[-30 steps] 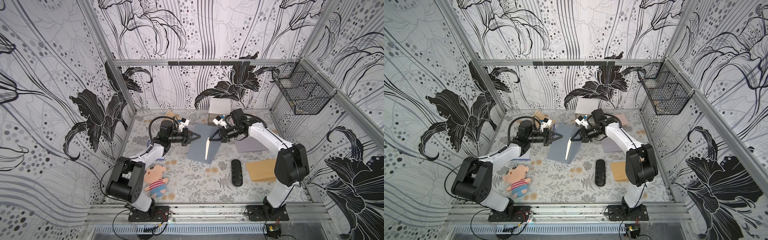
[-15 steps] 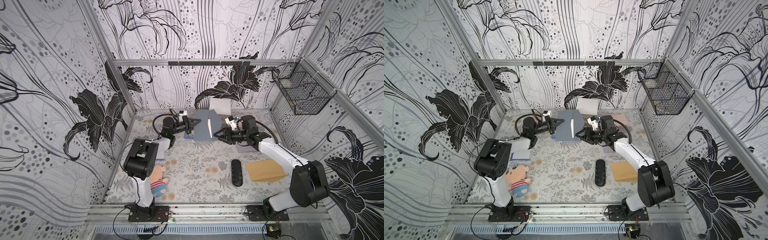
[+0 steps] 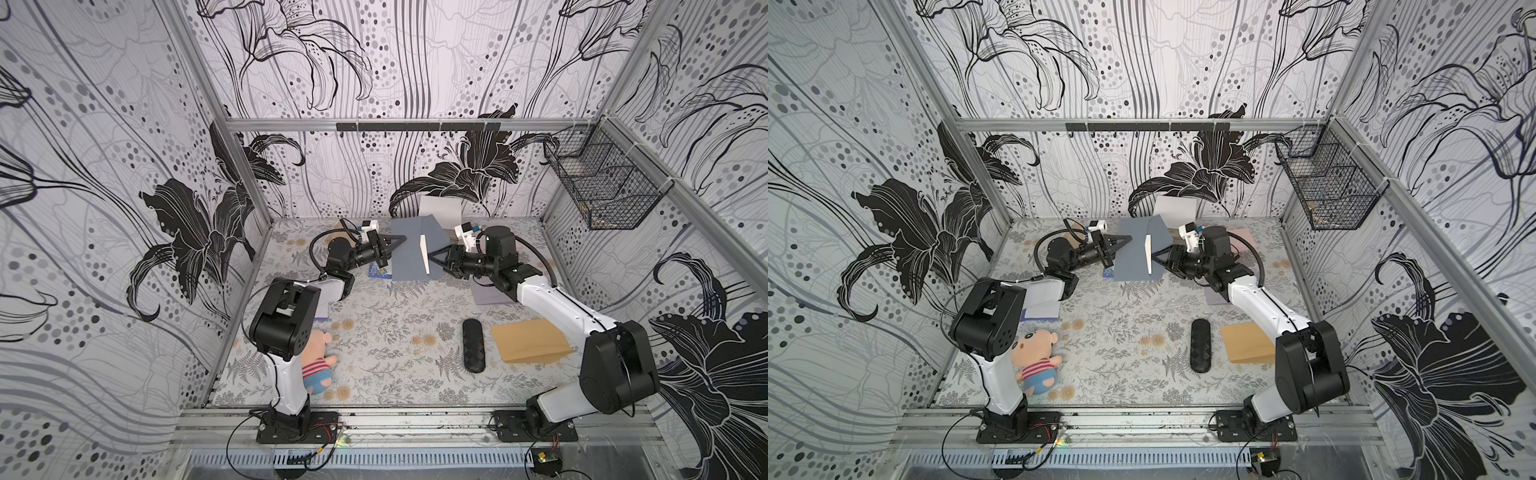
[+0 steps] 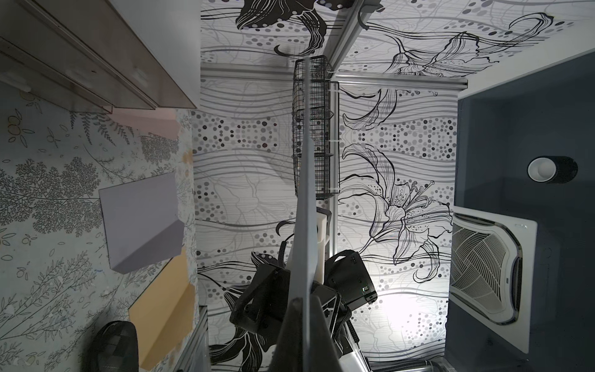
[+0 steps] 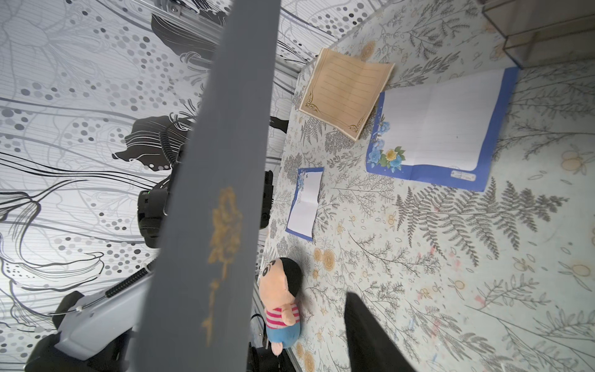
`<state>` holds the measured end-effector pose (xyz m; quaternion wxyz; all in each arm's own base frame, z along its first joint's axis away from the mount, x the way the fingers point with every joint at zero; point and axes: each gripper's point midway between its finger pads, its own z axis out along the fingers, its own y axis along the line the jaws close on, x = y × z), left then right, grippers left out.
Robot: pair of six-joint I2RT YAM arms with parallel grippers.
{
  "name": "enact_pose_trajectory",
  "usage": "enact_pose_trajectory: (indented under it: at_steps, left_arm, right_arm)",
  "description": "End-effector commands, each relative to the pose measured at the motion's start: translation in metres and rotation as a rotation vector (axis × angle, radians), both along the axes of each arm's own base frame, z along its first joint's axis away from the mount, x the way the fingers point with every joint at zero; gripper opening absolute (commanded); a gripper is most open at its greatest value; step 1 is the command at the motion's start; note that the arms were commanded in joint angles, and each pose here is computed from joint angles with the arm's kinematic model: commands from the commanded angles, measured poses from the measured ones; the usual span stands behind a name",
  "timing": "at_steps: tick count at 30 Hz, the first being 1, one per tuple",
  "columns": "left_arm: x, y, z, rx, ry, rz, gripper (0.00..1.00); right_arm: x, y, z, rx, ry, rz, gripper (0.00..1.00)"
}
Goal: Take the letter paper out of the envelope
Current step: Pick up the envelope from the center of the board.
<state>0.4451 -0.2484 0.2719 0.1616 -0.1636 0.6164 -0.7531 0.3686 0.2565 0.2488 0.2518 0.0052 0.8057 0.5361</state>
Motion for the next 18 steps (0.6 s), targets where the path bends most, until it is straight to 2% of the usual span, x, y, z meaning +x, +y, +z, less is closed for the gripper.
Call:
enact_pose_trajectory:
  at_steps: [1, 5, 11, 18]
  left_arm:
    - [-0.007, -0.004, 0.025, -0.004, -0.078, 0.009, 0.00]
    - [-0.005, -0.006, 0.025, -0.005, -0.080, 0.020, 0.00]
    - [-0.005, -0.004, 0.021, 0.035, -0.080, 0.042, 0.00]
    - [-0.008, -0.008, 0.013, 0.056, -0.070, 0.040, 0.00]
  right_arm:
    - [-0.008, 0.009, -0.005, 0.020, 0.008, 0.025, 0.49]
    - [-0.018, 0.010, -0.008, 0.039, 0.016, 0.008, 0.45]
    - [-0.029, 0.009, 0.003, 0.107, 0.020, -0.006, 0.47]
    - [-0.031, 0.007, 0.016, 0.178, 0.016, -0.062, 0.22]
